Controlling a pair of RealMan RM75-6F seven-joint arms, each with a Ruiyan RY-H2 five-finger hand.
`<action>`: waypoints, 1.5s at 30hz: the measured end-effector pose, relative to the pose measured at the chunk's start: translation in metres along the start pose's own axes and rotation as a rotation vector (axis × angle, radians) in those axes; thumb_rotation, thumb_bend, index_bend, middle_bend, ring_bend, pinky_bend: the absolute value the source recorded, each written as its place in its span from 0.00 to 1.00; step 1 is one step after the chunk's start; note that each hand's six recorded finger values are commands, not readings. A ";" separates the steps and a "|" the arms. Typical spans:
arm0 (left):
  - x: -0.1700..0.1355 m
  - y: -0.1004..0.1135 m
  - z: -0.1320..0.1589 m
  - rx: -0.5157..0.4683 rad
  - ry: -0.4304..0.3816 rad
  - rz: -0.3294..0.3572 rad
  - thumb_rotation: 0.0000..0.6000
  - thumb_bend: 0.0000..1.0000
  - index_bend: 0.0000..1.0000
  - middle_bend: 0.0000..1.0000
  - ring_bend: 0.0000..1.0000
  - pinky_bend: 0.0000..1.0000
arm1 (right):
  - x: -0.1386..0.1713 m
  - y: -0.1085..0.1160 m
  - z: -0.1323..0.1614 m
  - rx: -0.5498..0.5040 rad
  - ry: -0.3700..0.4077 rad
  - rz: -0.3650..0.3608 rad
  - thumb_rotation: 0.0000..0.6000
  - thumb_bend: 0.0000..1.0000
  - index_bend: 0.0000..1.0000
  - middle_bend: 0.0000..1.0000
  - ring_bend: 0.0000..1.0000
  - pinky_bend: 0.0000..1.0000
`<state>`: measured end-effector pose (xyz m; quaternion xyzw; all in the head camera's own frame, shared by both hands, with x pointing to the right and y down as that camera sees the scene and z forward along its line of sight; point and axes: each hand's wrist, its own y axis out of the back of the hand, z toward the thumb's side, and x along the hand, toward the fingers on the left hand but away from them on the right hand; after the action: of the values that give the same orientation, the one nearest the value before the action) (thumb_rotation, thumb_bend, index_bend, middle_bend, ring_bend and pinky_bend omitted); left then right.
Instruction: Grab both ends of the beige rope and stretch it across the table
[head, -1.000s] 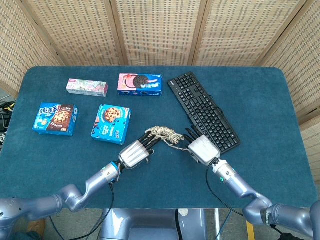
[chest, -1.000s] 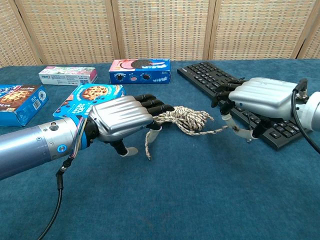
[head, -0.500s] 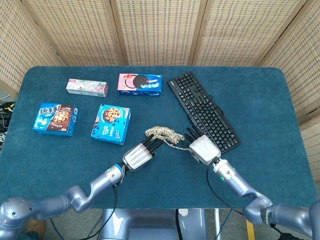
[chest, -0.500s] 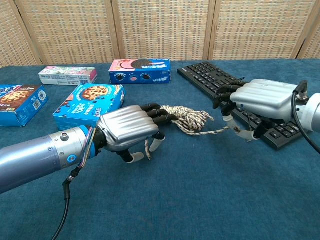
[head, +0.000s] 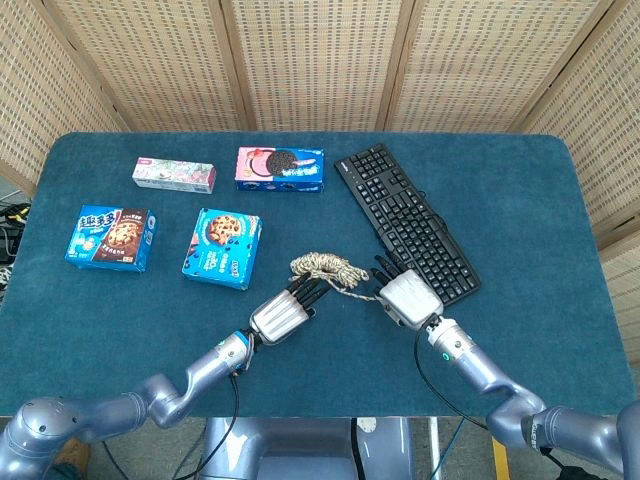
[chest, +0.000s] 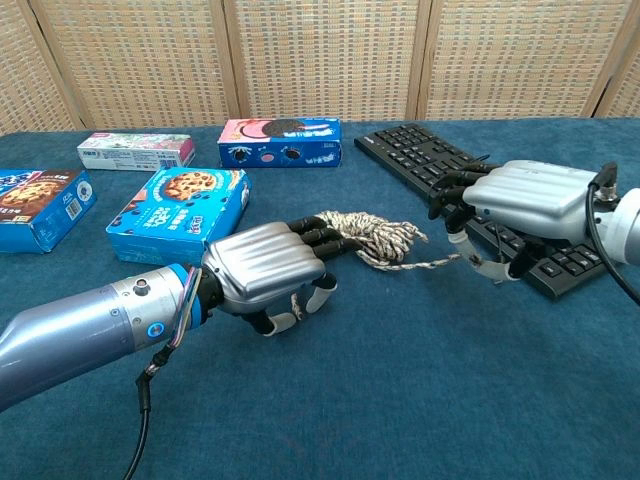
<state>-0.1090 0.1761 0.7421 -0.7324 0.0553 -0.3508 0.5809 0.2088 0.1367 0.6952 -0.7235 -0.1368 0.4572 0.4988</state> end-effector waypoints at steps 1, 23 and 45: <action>0.001 0.000 0.001 0.000 0.000 0.001 1.00 0.37 0.55 0.00 0.00 0.00 | 0.000 0.000 0.000 -0.001 0.000 0.000 1.00 0.45 0.65 0.18 0.00 0.00; 0.004 0.004 0.000 0.006 0.019 0.006 1.00 0.52 0.64 0.00 0.00 0.00 | 0.003 -0.004 -0.006 0.000 -0.011 0.003 1.00 0.45 0.66 0.19 0.00 0.00; -0.058 0.059 -0.106 0.123 0.193 0.086 1.00 0.53 0.66 0.00 0.00 0.00 | 0.027 0.025 -0.073 0.086 -0.163 -0.040 1.00 0.45 0.66 0.19 0.00 0.00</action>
<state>-0.1942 0.0990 0.6722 -0.6552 0.1210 -0.3972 0.6311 0.2753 0.0989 0.6659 -0.6588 -0.1716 0.5102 0.5256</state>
